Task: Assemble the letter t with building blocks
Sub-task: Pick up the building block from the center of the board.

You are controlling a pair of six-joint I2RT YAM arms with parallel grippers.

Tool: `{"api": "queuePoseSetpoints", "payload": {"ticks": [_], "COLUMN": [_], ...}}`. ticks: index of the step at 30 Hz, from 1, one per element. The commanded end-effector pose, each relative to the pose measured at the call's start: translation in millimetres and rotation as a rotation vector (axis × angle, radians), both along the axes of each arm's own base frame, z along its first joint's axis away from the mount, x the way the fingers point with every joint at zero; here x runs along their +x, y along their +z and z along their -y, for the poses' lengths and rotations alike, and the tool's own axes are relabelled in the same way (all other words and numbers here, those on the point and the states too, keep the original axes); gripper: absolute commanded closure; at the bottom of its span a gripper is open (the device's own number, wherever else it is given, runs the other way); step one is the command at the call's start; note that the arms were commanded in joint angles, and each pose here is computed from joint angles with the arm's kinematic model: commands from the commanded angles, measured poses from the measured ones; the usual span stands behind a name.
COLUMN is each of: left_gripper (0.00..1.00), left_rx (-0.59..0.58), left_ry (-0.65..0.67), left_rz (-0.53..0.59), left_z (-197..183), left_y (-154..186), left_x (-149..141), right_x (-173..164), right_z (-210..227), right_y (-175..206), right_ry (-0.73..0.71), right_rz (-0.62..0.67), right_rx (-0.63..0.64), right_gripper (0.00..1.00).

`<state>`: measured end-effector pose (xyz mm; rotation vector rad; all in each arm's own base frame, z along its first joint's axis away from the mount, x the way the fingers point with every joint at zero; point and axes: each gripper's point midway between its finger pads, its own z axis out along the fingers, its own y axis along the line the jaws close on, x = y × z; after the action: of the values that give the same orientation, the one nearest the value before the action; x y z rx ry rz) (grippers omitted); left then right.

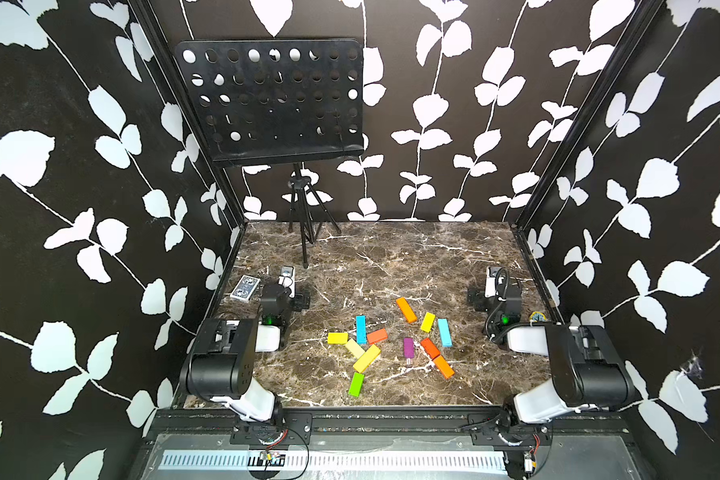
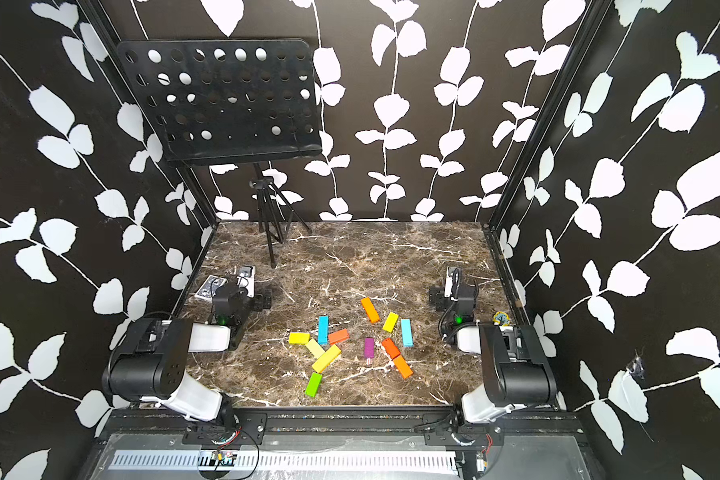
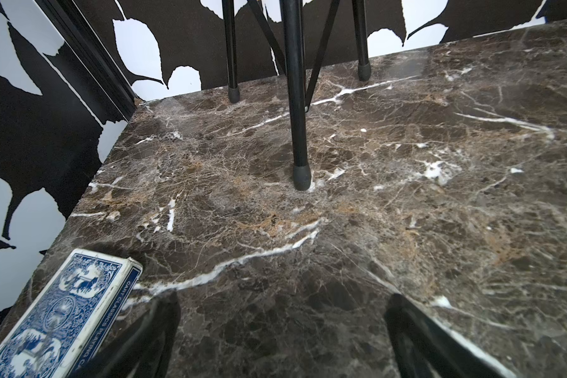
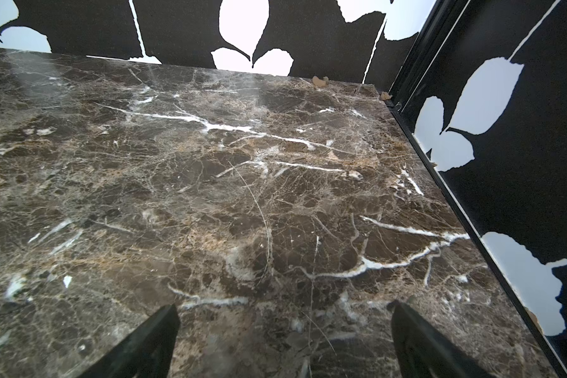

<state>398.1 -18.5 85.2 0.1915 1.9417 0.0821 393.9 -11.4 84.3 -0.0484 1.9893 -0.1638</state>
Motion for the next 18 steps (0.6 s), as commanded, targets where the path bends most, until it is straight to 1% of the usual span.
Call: {"api": "queuePoseSetpoints", "payload": {"ticks": [1, 18], "left_gripper": [0.01, 0.01], "left_rx": [-0.001, 0.0], "left_ry": [-0.002, -0.003], "left_rz": [0.024, 0.023], "left_z": [-1.3, -1.0], "left_y": [9.7, 9.5], "left_x": [3.7, 3.9], "right_x": [3.1, 3.2], "right_z": [-1.7, -1.5], "right_y": [7.5, 7.1], "right_ry": [0.002, 0.004], "right_rz": [0.035, 0.032], "right_rx": [0.004, 0.006], "right_gripper": [0.01, 0.01]}}
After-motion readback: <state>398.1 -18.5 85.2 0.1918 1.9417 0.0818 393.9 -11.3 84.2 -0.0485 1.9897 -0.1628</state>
